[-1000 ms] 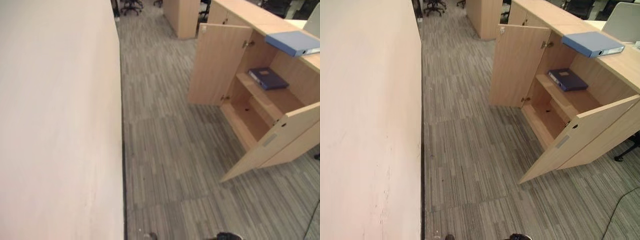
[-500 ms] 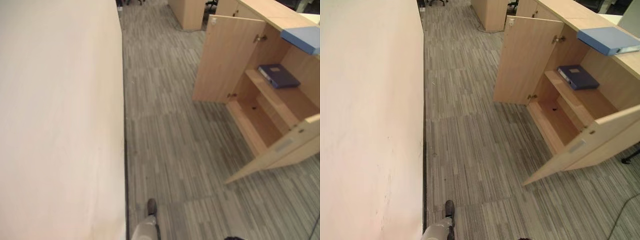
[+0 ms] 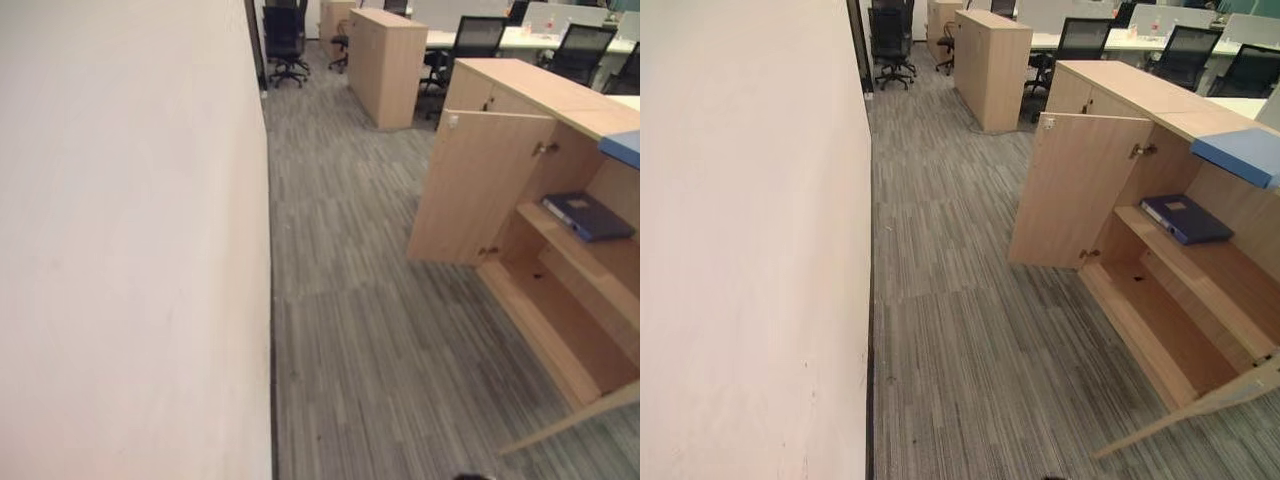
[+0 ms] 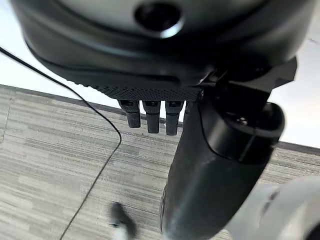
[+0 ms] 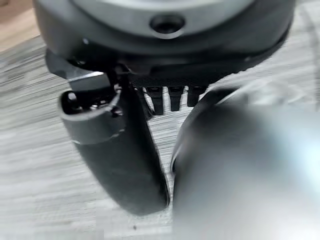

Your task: Put the empty folder in the office cabinet

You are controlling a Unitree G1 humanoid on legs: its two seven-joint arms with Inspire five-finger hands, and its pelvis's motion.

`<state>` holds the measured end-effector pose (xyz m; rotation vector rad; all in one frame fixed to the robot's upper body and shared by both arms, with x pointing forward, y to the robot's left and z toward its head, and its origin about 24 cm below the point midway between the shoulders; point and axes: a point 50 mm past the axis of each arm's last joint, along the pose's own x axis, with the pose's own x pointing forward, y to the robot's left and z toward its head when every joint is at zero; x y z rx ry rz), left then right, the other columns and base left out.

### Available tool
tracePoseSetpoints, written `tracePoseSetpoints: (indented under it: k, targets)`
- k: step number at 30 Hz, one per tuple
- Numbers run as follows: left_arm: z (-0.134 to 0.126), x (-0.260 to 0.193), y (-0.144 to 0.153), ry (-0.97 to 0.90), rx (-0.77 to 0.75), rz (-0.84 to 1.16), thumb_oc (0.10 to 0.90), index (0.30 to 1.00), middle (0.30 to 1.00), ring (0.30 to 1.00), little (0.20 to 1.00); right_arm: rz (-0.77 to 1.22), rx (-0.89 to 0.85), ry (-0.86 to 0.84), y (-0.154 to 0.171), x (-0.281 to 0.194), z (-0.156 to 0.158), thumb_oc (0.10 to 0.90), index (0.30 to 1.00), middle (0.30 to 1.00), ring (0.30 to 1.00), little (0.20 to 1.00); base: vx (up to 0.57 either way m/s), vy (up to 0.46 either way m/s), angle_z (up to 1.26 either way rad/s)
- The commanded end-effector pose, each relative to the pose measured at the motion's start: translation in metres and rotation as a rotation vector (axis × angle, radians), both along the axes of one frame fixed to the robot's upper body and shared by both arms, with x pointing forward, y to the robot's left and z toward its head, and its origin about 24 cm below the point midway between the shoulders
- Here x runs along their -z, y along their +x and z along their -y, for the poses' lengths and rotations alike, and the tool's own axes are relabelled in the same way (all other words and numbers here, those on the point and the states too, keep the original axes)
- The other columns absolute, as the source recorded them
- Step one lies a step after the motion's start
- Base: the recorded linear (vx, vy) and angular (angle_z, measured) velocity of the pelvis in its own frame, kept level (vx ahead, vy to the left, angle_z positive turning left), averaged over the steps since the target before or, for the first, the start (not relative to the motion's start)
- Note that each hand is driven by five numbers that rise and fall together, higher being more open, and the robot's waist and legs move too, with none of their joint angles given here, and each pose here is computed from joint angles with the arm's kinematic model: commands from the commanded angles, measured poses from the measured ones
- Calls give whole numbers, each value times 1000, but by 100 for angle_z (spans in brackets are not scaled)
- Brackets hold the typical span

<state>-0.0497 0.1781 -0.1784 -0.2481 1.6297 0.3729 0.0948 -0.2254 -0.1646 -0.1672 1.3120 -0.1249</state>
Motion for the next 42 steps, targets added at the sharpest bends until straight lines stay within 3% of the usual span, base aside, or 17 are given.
tracePoseSetpoints:
  k: [1,11,22,32,35,42]
  targets:
    - [-66,-9,21,190,54,45,800,900,900,900,900,42,25,10,16,-5,3,800,900,900,900,900,229,-121,-12]
    - [-65,-9,23,185,55,38,800,900,900,900,900,24,50,-1,9,-4,7,800,900,900,900,900,267,-115,7]
    - [-74,-10,62,239,81,151,800,900,900,900,900,-7,132,-50,-7,-3,21,800,900,900,900,900,313,-230,6]
    - [-62,-7,45,222,49,99,800,900,900,900,900,-15,129,-82,-15,-5,32,800,900,900,900,900,258,175,-39]
    - [-56,-6,32,207,48,61,800,900,900,900,900,-78,118,-72,-32,-1,28,800,900,900,900,900,354,267,-55]
    - [-74,-10,35,242,83,59,800,900,900,900,900,-126,135,-24,-45,4,16,800,900,900,900,900,364,365,-19]
